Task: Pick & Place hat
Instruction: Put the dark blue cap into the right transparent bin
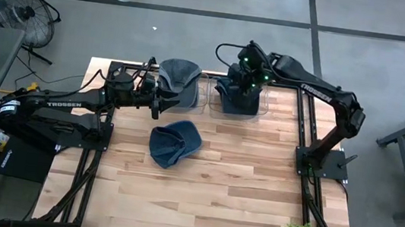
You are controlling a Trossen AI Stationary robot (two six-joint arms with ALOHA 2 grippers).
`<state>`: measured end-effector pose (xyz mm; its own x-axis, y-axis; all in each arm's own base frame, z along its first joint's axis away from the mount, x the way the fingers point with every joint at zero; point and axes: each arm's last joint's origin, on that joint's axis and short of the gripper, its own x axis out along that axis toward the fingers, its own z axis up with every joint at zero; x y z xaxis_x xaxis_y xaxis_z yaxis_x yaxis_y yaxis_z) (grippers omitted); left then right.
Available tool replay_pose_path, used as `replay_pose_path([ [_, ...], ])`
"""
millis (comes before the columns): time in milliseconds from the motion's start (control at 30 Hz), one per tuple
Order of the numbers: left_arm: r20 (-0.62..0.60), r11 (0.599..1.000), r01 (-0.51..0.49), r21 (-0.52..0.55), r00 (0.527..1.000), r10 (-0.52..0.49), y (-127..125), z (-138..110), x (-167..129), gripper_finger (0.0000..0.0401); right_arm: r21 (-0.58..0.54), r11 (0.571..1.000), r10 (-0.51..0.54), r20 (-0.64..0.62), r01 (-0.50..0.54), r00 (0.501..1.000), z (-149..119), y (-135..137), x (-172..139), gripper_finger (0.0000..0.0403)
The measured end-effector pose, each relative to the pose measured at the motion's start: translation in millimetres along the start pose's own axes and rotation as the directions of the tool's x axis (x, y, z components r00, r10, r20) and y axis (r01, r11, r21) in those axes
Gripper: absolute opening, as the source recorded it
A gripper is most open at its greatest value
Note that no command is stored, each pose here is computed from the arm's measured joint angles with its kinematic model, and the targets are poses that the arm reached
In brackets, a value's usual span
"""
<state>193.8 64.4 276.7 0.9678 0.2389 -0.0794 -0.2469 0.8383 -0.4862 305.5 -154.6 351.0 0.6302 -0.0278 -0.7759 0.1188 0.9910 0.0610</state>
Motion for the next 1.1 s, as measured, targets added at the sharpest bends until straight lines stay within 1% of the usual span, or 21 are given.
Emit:
replay_pose_path([
  [133,0.0,1.0,0.0,0.0,1.0,0.0,0,0,0,0.0214,-0.013,0.999,0.04,0.007,-0.04,0.999,3,15,1,0.0249],
  [400,-0.002,1.0,0.004,-0.027,1.0,-0.004,0,0,0,0.0214,-0.087,0.991,0.105,-0.003,-0.105,0.994,9,47,7,0.0249],
  [500,-0.003,0.999,0.006,-0.051,1.0,-0.006,-1,0,0,0.0214,-0.102,0.988,0.115,-0.004,-0.114,0.993,9,54,8,0.0249],
  [633,-0.024,0.997,0.012,-0.07,1.0,-0.014,-7,-5,0,0.0214,-0.114,0.989,0.096,-0.01,-0.097,0.995,10,58,9,0.0249],
  [733,-0.055,0.995,-0.032,-0.097,0.998,0.027,-14,-15,0,0.0214,-0.12,0.989,0.08,-0.02,-0.082,0.997,9,59,10,0.0249],
  [867,-0.063,0.983,-0.128,-0.13,0.991,0.121,-28,-29,-2,0.0214,-0.134,0.987,0.079,-0.035,-0.083,0.996,8,59,10,0.0249],
  [1100,-0.079,0.939,-0.271,-0.21,0.962,0.26,-54,-57,-14,0.0214,-0.197,0.974,0.102,-0.069,-0.114,0.992,4,60,10,0.0249],
])
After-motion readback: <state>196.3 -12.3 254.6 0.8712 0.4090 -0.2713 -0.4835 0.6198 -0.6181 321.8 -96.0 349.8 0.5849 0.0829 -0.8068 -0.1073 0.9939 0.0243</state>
